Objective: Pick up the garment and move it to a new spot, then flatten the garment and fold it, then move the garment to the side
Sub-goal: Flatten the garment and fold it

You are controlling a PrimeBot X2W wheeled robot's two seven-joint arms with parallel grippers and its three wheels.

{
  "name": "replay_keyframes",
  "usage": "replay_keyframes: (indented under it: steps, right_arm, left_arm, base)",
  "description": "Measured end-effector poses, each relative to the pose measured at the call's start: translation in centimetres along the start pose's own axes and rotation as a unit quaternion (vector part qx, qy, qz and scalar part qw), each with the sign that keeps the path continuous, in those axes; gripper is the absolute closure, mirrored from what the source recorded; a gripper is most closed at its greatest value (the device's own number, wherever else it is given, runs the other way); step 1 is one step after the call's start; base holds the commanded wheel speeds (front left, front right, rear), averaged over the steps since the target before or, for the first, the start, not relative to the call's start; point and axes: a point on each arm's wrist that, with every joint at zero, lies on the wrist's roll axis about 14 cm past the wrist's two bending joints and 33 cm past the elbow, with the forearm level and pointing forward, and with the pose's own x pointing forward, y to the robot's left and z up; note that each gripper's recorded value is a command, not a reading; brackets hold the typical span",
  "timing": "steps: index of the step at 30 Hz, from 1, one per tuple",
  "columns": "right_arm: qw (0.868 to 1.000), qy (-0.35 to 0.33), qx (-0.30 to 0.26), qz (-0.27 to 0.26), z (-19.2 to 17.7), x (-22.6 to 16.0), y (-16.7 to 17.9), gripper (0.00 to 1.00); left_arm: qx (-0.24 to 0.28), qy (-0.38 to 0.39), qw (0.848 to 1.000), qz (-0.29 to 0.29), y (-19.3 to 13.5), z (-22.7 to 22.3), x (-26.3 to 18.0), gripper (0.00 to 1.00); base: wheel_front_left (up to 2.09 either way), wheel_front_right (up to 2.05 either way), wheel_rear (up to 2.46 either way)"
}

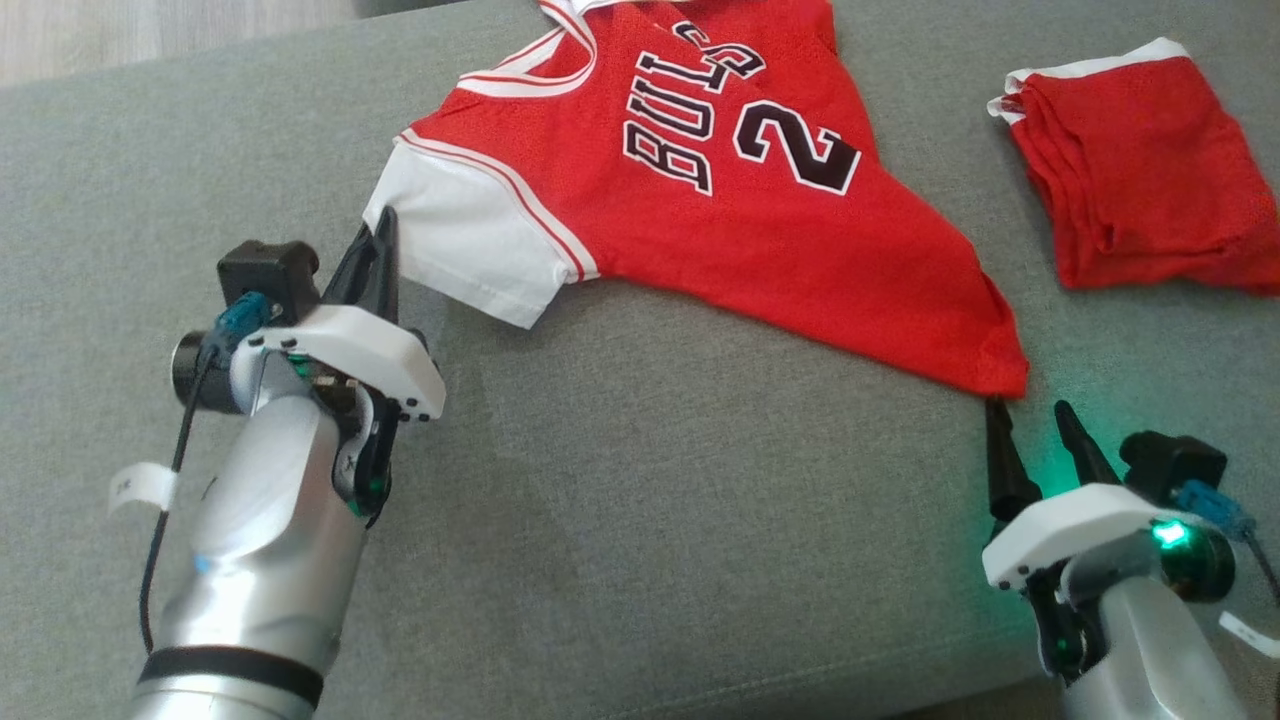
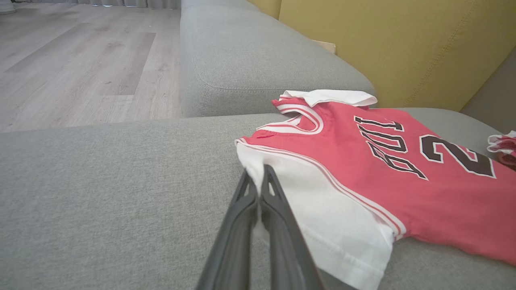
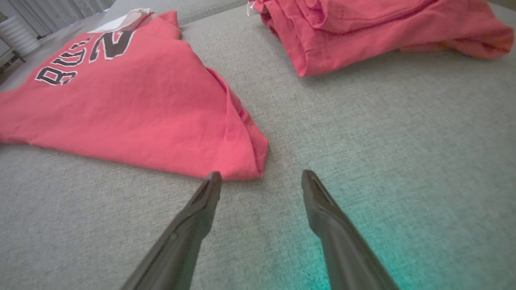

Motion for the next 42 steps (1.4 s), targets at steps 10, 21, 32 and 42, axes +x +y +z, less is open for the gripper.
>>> replay_keyframes:
  steps: [10, 21, 32, 42]
  right_arm:
    - [1.0, 0.019, 0.007, 0.002, -0.8, 1.1, 0.4, 0.0]
    - [1.0, 0.0, 0.009, 0.029, 0.1, 1.4, 2.2, 1.0]
    - [0.981, -0.171, 0.002, 0.097, 10.7, -0.2, 6.4, 1.0]
    - [0.918, -0.357, -0.075, 0.156, 25.4, -6.0, 9.4, 1.0]
  left_arm:
    - [-0.001, -0.006, 1.0, 0.001, 0.1, 0.3, -0.1, 1.0]
    - [-0.001, -0.013, 1.0, 0.004, 0.2, 0.9, -0.8, 1.0]
    - [-0.023, -0.093, 0.995, 0.006, 0.4, 6.5, -1.8, 1.0]
    - [-0.056, -0.252, 0.966, -0.02, -0.6, 18.5, -3.8, 1.0]
  base:
    - [0.0, 0.0, 0.0]
    - [0.0, 0.0, 0.0]
    - [0.0, 0.0, 0.0]
    - [0.0, 0.0, 0.0]
